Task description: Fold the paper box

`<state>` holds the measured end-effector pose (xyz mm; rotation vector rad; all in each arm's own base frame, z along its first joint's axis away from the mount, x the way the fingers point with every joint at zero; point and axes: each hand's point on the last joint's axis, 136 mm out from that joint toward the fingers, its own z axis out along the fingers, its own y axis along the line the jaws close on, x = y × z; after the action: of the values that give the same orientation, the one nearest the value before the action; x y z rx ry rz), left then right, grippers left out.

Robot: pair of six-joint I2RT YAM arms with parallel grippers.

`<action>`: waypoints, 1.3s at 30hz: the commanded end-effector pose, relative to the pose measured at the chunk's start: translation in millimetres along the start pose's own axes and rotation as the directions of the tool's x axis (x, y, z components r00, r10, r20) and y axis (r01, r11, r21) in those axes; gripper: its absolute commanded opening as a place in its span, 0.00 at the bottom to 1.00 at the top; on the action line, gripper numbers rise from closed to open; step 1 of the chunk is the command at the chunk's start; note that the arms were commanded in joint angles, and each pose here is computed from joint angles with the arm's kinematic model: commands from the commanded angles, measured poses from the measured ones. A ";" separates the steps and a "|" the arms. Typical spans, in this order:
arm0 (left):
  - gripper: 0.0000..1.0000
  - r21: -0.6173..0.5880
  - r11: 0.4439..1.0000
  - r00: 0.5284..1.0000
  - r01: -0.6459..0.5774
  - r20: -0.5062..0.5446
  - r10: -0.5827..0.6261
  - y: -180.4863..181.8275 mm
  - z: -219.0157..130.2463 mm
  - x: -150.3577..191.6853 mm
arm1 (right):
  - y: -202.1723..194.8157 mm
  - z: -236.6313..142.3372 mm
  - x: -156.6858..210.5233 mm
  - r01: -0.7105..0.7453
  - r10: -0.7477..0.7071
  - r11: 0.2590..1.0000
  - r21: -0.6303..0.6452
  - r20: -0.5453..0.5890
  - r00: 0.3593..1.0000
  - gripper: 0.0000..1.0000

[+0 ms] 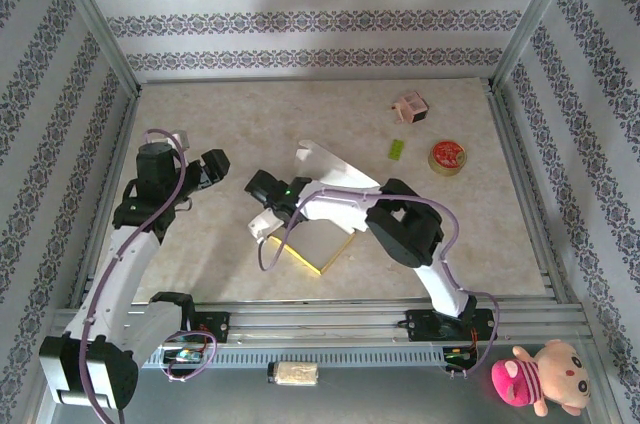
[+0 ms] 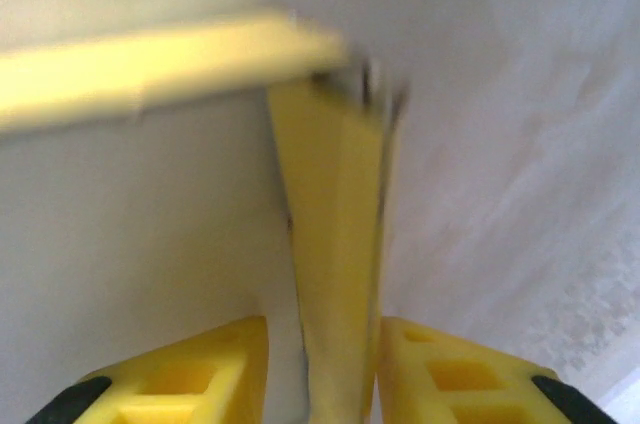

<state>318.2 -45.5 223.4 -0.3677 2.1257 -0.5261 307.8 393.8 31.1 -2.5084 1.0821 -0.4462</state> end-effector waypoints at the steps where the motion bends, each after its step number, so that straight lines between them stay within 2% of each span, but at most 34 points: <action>1: 0.83 0.038 0.986 0.987 -0.162 0.026 0.161 -7.9 -4.4 -3.3 | -39.3 -38.0 26.5 -0.073 0.077 0.986 0.151 -0.025 0.997 0.38; 5: 0.83 0.084 0.959 0.963 -0.271 0.033 0.269 -20.2 -8.4 -7.5 | -57.5 -72.3 41.0 -0.248 0.259 0.944 0.216 -0.021 0.966 0.38; 7: 0.83 0.116 0.939 0.947 -0.323 0.046 0.319 -29.3 -11.5 -11.8 | -69.9 -107.5 43.9 -0.446 0.440 0.859 0.253 0.083 0.894 0.38; 8: 0.83 0.133 0.929 0.938 -0.346 0.054 0.342 -34.1 -13.5 -13.5 | -74.7 -125.4 47.4 -0.560 0.541 0.787 0.257 0.146 0.828 0.40; 10: 0.85 0.176 0.900 0.917 -0.399 0.076 0.392 -45.2 -17.4 -16.6 | -78.7 -166.0 63.9 -0.792 0.746 0.563 0.234 0.267 0.610 0.50; 11: 0.86 0.199 0.885 0.907 -0.421 0.090 0.411 -50.7 -19.0 -17.9 | -74.9 -180.0 71.0 -0.865 0.810 0.462 0.199 0.303 0.502 0.52; 14: 0.90 0.299 0.826 0.879 -0.477 0.151 0.453 -71.4 -21.7 -19.2 | -50.8 -216.2 87.3 -0.986 0.922 0.158 0.042 0.351 0.163 0.60; 17: 0.95 0.462 0.707 0.842 -0.535 0.230 0.488 -102.0 -27.0 -14.3 | -12.8 -231.4 113.4 -0.970 0.931 -0.223 -0.094 0.274 -0.241 0.69; 19: 0.98 0.543 0.625 0.821 -0.560 0.265 0.506 -117.4 -28.9 -10.0 | 23.8 -230.1 134.3 -0.857 0.845 -0.494 -0.144 0.153 -0.513 0.77; 21: 0.99 0.555 0.575 0.787 -0.601 0.285 0.547 -122.8 -23.5 -4.2 | 58.3 -224.6 145.3 -0.758 0.761 -0.636 -0.148 0.044 -0.647 0.85; 22: 1.00 0.554 0.536 0.753 -0.636 0.296 0.588 -125.5 -21.6 2.5 | 72.9 -223.2 148.3 -0.737 0.741 -0.663 -0.134 0.026 -0.671 0.97; 23: 0.99 0.555 0.492 0.716 -0.670 0.312 0.624 -129.2 -21.9 9.6 | 82.6 -221.2 149.8 -0.729 0.733 -0.673 -0.122 0.021 -0.680 0.98; 27: 0.99 0.569 0.258 0.529 -0.781 0.384 0.757 -145.8 -25.6 49.5 | 115.2 -201.6 151.1 -0.718 0.724 -0.689 -0.096 -0.046 -0.689 0.98; 28: 0.99 0.579 0.212 0.499 -0.787 0.396 0.771 -149.1 -26.0 59.0 | 119.7 -194.2 150.7 -0.724 0.729 -0.684 -0.090 -0.065 -0.681 0.98; 30: 0.99 0.604 0.163 0.475 -0.780 0.402 0.783 -152.0 -24.6 73.3 | 121.7 -178.5 149.3 -0.746 0.752 -0.660 -0.093 -0.088 -0.654 0.97; 33: 0.99 0.654 0.135 0.478 -0.744 0.381 0.791 -154.0 -21.6 88.6 | 119.4 -157.1 147.3 -0.790 0.794 -0.606 -0.090 -0.119 -0.596 0.88; 39: 0.99 0.670 0.156 0.475 -0.726 0.324 0.818 -148.7 -9.5 95.8 | 114.0 -135.2 138.7 -0.822 0.829 -0.557 -0.115 -0.124 -0.545 0.65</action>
<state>270.2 -210.7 226.7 1.2118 1.6860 -0.7299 268.2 180.7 118.0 -0.2143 2.8105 0.3604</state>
